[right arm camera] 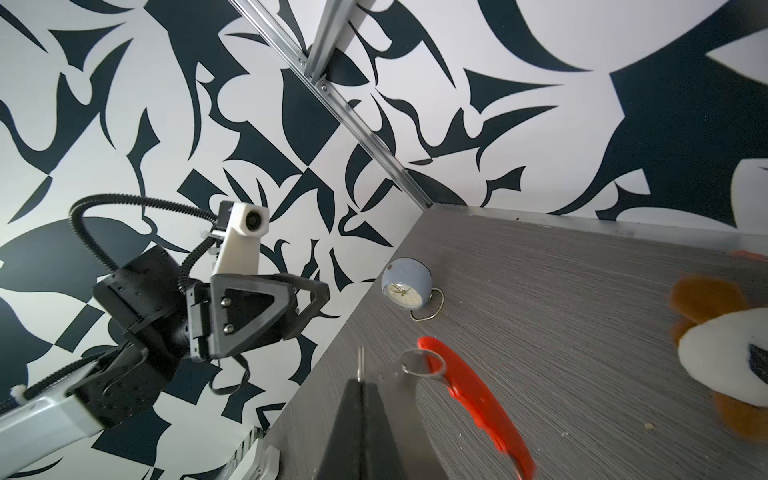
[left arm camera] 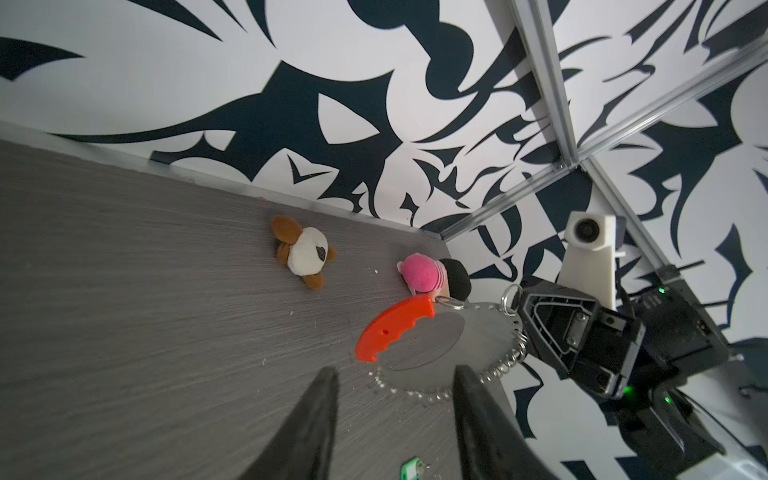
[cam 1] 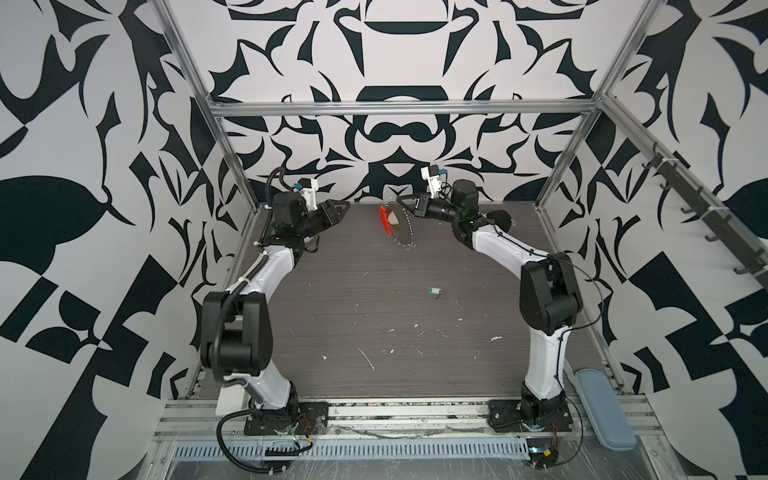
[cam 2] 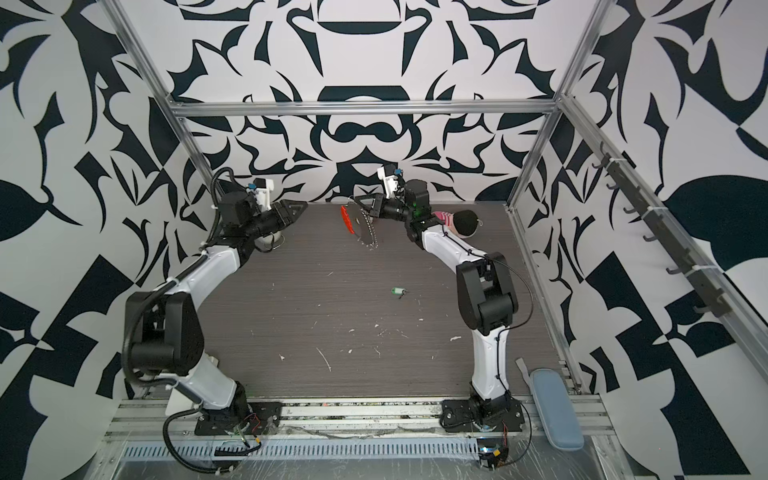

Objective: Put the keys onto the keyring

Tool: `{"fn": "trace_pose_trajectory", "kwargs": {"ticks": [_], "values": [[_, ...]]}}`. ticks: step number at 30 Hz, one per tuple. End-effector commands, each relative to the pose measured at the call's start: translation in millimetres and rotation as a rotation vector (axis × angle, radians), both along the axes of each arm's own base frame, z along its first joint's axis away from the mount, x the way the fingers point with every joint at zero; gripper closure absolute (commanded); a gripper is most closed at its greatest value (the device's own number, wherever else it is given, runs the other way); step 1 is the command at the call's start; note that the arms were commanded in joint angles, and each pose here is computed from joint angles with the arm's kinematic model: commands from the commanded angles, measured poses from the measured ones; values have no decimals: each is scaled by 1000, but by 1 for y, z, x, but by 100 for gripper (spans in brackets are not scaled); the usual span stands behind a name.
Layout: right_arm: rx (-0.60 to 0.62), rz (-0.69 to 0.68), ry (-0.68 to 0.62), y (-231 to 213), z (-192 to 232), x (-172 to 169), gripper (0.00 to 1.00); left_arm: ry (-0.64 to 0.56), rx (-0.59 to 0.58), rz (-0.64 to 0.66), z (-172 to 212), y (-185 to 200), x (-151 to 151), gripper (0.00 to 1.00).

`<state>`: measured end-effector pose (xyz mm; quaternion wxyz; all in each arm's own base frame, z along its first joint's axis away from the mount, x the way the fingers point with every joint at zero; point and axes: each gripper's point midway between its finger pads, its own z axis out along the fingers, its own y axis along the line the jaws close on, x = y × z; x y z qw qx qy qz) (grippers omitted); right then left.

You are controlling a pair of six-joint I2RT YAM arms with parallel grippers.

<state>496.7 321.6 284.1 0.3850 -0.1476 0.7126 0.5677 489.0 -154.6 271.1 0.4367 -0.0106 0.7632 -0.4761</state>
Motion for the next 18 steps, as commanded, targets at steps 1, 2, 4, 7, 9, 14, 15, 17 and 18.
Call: {"fn": "trace_pose_trajectory", "kwargs": {"ticks": [1,2,4,7,9,14,15,17,18], "values": [[53,43,-100,4,41,-4,100,-113,-142,-156,33,-25,10,64],[49,41,-98,4,39,-4,100,-118,-174,-177,35,-30,15,66],[39,43,-93,4,36,-3,100,-118,-228,-216,36,-38,22,68],[35,58,-85,6,33,-4,100,-133,-254,-235,35,-48,25,68],[39,67,-84,7,32,-5,100,-125,-244,-243,31,-55,25,68],[64,72,-92,7,34,-4,100,-89,-196,-271,19,-72,21,68],[69,75,-96,7,35,-5,100,-84,-191,-275,17,-74,20,68],[78,80,-100,8,35,-4,100,-74,-194,-287,14,-80,19,68],[82,83,-100,9,36,-4,100,-68,-195,-302,12,-83,19,67]]}}
